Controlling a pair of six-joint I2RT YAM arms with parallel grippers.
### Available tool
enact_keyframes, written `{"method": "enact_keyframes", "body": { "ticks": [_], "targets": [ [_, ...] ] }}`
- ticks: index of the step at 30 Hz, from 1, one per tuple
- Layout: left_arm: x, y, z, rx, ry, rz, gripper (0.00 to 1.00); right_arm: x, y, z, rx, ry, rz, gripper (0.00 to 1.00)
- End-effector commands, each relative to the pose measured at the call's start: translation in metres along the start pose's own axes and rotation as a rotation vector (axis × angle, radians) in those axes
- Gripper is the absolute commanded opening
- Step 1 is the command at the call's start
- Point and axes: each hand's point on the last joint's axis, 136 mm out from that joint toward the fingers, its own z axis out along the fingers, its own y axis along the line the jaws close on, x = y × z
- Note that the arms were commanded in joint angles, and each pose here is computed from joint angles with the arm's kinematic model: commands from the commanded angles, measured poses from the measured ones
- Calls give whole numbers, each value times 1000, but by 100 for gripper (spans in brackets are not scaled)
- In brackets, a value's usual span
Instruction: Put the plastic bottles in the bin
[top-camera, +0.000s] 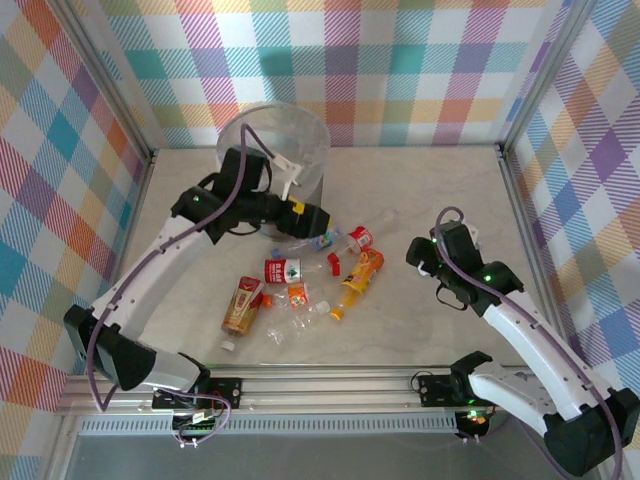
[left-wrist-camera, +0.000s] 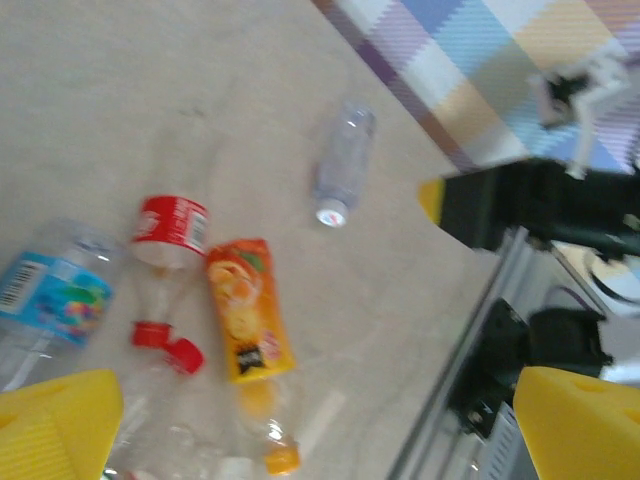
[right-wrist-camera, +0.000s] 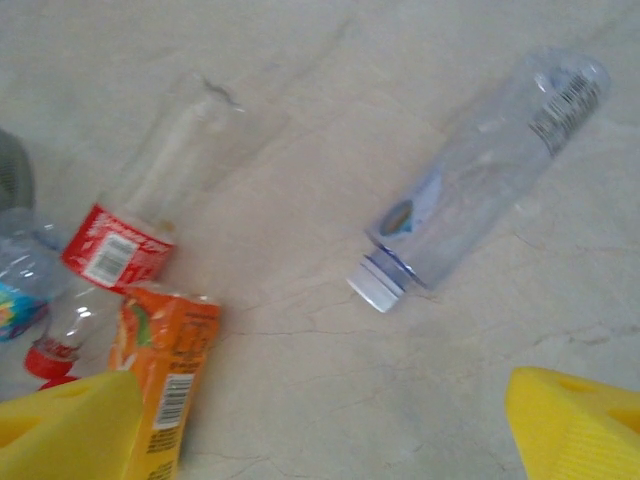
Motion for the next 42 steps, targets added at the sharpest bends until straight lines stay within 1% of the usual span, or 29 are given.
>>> {"method": "enact_keyframes", "body": {
  "ticks": [1, 6, 10, 14, 18, 24, 31, 37, 42],
  "targets": [
    [-3, -26, -2, 99, -63, 16, 100, 17, -12, 21, 12, 96, 94, 90],
    [7, -47, 14, 192, -52, 27, 100, 24, -21, 53, 6, 163, 197, 85],
    [8, -57, 26, 252, -66, 32, 100, 21, -20, 68, 11, 161, 228, 85],
    [18, -63, 42, 274, -32, 37, 100, 22, -23, 87, 27, 192, 266, 85],
    [26, -63, 49, 250, -20, 53, 100, 18, -26, 99, 58, 180, 276, 83],
    [31, -54, 50, 162, -37, 98, 100, 17, -35, 117, 100, 179, 297, 81],
    [21, -46, 48, 105, -127, 106, 100, 15, -45, 134, 136, 194, 328, 77],
    [25, -39, 56, 86, -103, 90, 100, 18, -45, 147, 143, 216, 309, 72],
    [31, -37, 66, 98, -69, 71, 100, 19, -52, 152, 182, 217, 277, 69]
  ]
}}
